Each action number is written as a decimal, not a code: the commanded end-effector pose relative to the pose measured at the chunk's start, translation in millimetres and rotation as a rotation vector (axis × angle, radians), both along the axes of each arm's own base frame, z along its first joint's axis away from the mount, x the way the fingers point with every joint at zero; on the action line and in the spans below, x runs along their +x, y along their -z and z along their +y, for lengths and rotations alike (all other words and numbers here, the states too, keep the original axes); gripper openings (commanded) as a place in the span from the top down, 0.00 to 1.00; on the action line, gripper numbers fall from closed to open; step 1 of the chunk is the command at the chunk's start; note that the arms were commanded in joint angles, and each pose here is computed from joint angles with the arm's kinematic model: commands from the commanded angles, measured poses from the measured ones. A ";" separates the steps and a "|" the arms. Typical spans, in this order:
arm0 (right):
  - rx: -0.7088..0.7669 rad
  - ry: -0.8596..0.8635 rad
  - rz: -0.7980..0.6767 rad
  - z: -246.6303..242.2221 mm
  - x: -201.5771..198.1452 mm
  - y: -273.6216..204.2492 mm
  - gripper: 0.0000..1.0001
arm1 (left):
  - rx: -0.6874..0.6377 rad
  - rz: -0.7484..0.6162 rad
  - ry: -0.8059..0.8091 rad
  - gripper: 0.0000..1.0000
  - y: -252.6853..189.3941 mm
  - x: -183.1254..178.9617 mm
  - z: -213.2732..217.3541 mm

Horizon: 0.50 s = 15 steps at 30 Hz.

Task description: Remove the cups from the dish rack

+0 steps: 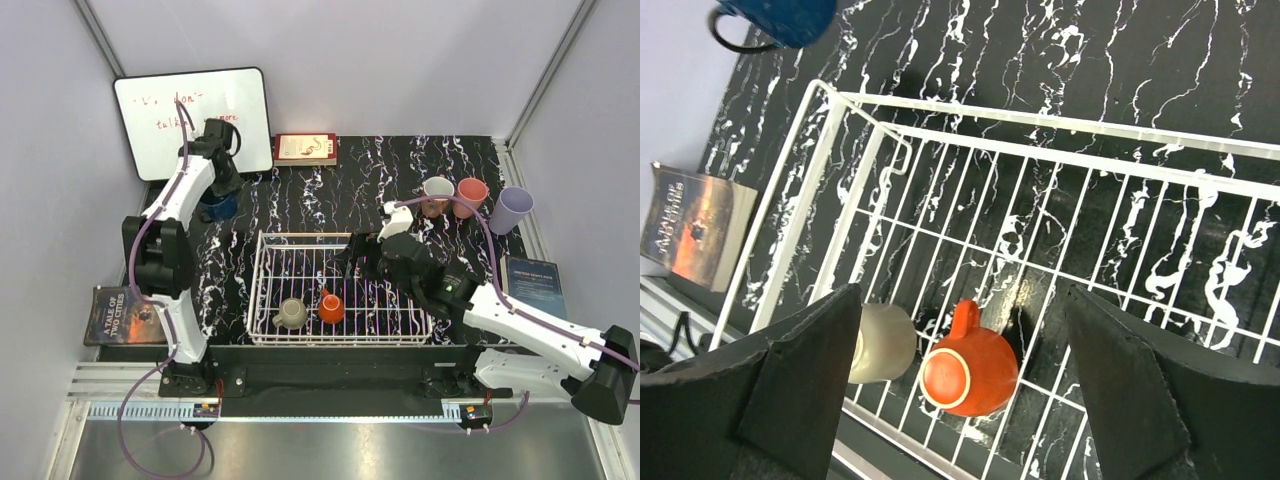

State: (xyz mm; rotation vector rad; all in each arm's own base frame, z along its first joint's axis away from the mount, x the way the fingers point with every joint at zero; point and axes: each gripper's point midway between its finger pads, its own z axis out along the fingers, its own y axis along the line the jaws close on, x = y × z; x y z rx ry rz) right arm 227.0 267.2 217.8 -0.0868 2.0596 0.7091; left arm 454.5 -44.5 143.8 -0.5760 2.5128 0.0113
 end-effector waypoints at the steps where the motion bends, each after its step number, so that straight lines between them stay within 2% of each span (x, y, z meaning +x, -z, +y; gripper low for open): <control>1: 0.005 0.012 -0.058 3.0 10.1 -20.8 0.11 | -0.060 -0.077 0.024 1.00 -9.4 31.9 -2.8; 5: -0.010 0.008 -0.047 4.9 10.8 -14.0 0.10 | -0.042 -0.019 0.023 1.00 19.7 37.7 3.4; 11: -0.020 -0.007 -0.027 13.2 12.3 -2.5 0.11 | -0.037 -0.009 0.053 1.00 36.7 45.0 2.9; 15: -0.031 -0.021 -0.014 21.7 15.8 5.0 0.11 | -0.049 -0.073 0.069 1.00 39.3 50.9 0.0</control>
